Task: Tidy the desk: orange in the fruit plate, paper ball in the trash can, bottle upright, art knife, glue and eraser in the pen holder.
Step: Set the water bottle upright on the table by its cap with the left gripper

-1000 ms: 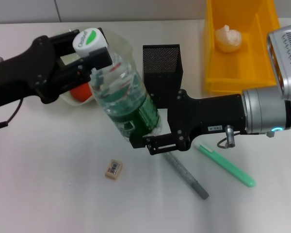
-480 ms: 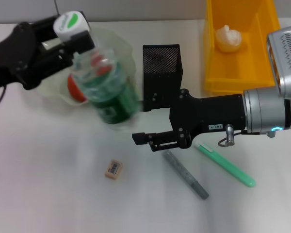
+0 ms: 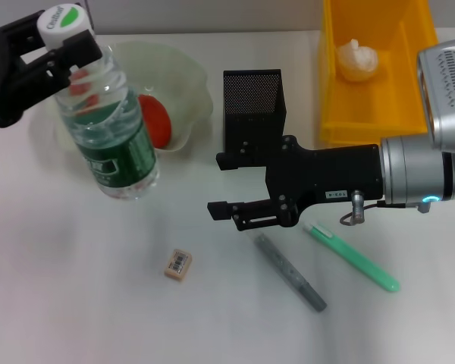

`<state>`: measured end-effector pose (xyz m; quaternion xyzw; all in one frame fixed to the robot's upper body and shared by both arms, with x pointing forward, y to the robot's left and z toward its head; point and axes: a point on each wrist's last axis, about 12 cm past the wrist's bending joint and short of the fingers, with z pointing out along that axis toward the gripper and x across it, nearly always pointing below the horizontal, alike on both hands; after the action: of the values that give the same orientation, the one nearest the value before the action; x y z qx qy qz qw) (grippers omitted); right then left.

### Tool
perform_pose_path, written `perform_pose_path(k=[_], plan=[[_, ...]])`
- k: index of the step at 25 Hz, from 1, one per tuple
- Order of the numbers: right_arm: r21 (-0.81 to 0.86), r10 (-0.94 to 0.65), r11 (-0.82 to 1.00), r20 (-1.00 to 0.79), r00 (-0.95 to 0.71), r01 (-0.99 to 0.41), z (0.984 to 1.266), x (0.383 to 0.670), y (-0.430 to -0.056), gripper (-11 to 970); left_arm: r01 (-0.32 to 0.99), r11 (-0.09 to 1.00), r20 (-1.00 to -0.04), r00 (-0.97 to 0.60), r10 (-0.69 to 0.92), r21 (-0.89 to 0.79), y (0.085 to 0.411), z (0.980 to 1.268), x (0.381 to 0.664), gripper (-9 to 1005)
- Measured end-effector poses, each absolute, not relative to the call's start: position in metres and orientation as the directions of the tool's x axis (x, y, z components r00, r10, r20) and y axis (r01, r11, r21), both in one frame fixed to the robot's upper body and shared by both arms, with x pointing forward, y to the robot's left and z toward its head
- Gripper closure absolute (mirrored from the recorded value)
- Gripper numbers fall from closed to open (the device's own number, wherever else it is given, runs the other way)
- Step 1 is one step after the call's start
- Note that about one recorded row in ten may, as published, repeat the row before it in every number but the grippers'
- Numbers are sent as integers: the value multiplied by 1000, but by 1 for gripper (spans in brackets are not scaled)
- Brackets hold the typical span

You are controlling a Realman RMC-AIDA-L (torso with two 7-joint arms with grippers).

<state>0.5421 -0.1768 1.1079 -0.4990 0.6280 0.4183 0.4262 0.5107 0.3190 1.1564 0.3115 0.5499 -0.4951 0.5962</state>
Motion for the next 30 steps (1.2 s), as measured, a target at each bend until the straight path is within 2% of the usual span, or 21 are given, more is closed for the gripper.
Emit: perform_pose_path(k=[16,18,19,21,30], plan=[[118,-259,153,-953,-155,-981,1106,541,-175,218,772,624,-988,-28,-155,-119,372,1148,503,557],[117,-257,154,-954,-154,-981,1106,542,-175,218,772,624,-988,-28,-155,-119,372,1148,503,557],[117,-255,154,-955,-154,-981,1107,542,-175,218,730,674,-990,-20,-140,-110,376,1142,504,557],[119,-250,154,-956,-155,-981,1107,542,-174,218,708,697,-990,-20,-137,-111,376,1139,506,557],[124,-249,153,-955,-160,-980,1106,542,-174,219,631,766,-991,-35,-133,-125,370,1121,513,557]])
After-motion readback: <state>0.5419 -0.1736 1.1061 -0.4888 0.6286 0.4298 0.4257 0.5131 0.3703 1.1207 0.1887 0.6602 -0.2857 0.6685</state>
